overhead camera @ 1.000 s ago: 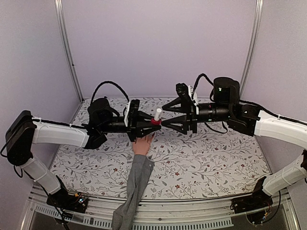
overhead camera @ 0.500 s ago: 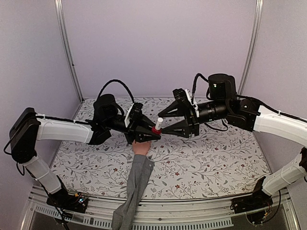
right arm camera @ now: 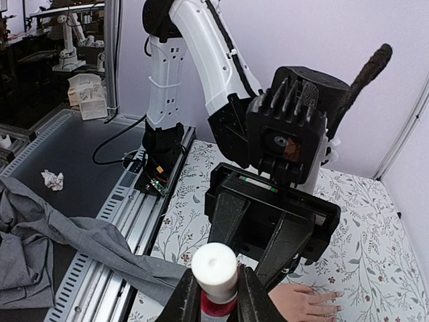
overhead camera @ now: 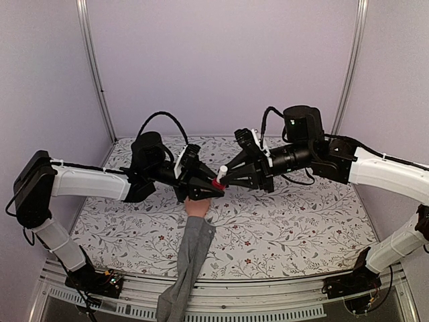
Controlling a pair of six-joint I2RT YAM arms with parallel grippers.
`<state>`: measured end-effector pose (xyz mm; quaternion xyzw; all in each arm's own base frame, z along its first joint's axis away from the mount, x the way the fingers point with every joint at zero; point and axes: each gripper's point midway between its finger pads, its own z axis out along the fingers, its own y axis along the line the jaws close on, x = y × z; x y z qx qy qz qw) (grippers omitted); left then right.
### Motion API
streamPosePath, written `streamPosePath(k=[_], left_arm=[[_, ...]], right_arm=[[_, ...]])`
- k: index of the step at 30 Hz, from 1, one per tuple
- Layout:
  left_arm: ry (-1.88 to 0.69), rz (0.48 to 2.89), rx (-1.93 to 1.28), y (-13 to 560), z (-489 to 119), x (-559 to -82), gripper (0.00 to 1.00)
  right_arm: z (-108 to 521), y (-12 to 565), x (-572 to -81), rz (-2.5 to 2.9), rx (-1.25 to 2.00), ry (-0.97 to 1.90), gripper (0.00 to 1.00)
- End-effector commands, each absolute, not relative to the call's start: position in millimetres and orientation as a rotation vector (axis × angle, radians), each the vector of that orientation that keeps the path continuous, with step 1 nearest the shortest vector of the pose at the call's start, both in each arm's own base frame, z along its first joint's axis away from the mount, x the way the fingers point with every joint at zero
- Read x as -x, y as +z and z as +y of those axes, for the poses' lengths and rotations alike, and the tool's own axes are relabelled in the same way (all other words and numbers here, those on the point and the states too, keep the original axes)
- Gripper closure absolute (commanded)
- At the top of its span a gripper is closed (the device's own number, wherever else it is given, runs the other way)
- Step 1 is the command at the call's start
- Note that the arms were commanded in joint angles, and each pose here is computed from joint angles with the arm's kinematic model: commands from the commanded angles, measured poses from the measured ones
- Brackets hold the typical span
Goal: Paint the nails
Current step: Screw the nail polish bottle.
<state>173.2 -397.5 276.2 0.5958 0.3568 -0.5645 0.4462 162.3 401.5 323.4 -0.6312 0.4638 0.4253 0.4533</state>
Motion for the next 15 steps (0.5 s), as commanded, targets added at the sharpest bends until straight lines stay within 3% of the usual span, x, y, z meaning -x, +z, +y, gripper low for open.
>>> streamPosePath(k=[1, 5, 15], left_arm=[[-1.368, 0.86, -1.45, 287.6, -398.9, -179.7, 1.0], [-1.334, 0.868, -1.418, 290.7, -398.1, -186.5, 1.0], [-1.16, 0.897, -1.229, 308.9, -389.6, -212.3, 1.0]], right_arm=[[408.6, 331.8, -165.0, 1.161, 1.542, 1.042, 0.85], [412.7, 327.5, -171.0, 1.201, 1.526, 1.015, 0.95], [416.4, 321.8, -195.0, 1.292, 1.441, 0.921, 1.0]])
